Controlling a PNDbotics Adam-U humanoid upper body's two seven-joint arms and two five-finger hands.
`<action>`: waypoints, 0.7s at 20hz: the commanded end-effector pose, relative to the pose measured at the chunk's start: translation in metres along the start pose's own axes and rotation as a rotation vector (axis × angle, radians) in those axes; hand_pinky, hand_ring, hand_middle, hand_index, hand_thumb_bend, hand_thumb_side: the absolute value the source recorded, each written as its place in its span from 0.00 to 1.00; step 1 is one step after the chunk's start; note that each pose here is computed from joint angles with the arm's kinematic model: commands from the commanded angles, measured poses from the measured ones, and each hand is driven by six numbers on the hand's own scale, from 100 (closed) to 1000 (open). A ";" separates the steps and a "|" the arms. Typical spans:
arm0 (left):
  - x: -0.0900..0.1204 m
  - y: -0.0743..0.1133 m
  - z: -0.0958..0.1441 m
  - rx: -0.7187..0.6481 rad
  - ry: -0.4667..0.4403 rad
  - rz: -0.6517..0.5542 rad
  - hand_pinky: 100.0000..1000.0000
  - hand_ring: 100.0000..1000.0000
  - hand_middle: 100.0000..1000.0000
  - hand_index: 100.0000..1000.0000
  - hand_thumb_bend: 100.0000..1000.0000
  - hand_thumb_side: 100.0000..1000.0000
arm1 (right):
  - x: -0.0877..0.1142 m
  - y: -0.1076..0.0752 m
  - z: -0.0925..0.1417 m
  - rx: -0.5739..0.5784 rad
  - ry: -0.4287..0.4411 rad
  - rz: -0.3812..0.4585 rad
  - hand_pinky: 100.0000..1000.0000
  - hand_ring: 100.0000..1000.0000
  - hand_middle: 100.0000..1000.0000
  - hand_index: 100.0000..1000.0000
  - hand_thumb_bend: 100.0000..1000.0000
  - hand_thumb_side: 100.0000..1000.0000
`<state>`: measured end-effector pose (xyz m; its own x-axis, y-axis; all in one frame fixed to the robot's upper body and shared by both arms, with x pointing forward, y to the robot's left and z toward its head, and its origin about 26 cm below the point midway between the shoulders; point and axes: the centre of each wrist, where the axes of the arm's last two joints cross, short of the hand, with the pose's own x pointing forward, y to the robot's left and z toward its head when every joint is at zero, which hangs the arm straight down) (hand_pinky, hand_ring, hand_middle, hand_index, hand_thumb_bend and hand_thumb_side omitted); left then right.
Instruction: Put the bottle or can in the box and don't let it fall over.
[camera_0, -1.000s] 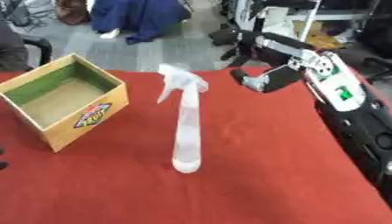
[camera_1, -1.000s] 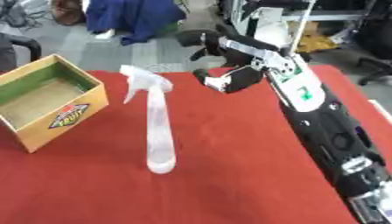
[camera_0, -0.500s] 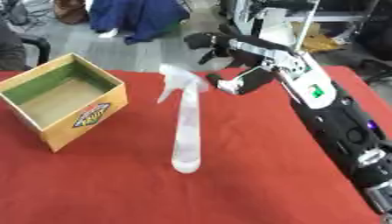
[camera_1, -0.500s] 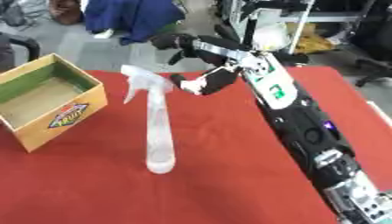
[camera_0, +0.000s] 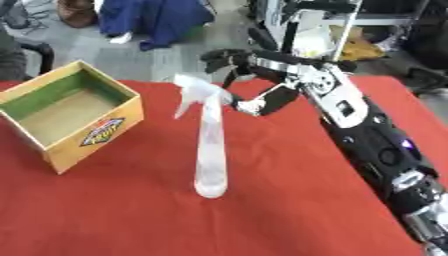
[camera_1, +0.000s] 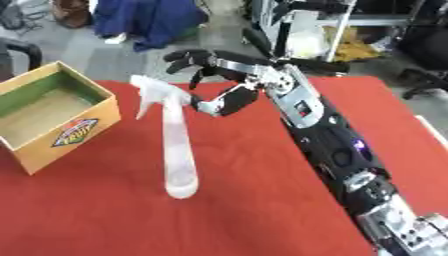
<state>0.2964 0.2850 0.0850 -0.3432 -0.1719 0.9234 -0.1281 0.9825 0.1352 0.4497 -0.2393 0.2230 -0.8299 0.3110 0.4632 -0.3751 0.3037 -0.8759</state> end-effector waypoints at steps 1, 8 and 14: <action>0.006 0.002 -0.004 -0.005 -0.026 -0.005 0.73 0.84 0.58 0.69 0.00 0.89 | 0.005 -0.010 0.001 0.135 -0.104 0.151 0.62 1.00 1.00 0.78 0.00 0.12; 0.006 0.003 -0.005 -0.002 -0.028 -0.005 0.73 0.84 0.58 0.69 0.00 0.89 | 0.004 -0.011 0.005 0.093 -0.097 0.187 0.46 0.87 0.86 0.60 0.00 0.13; 0.007 0.003 -0.005 -0.001 -0.031 -0.005 0.73 0.84 0.58 0.69 0.00 0.89 | 0.002 -0.010 0.006 0.046 -0.095 0.212 0.43 0.84 0.83 0.57 0.00 0.15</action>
<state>0.2968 0.2849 0.0851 -0.3437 -0.1689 0.9238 -0.1269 0.9830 0.1325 0.4493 -0.2420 0.2202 -0.8704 0.3264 0.3685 -0.2661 0.3179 -0.9100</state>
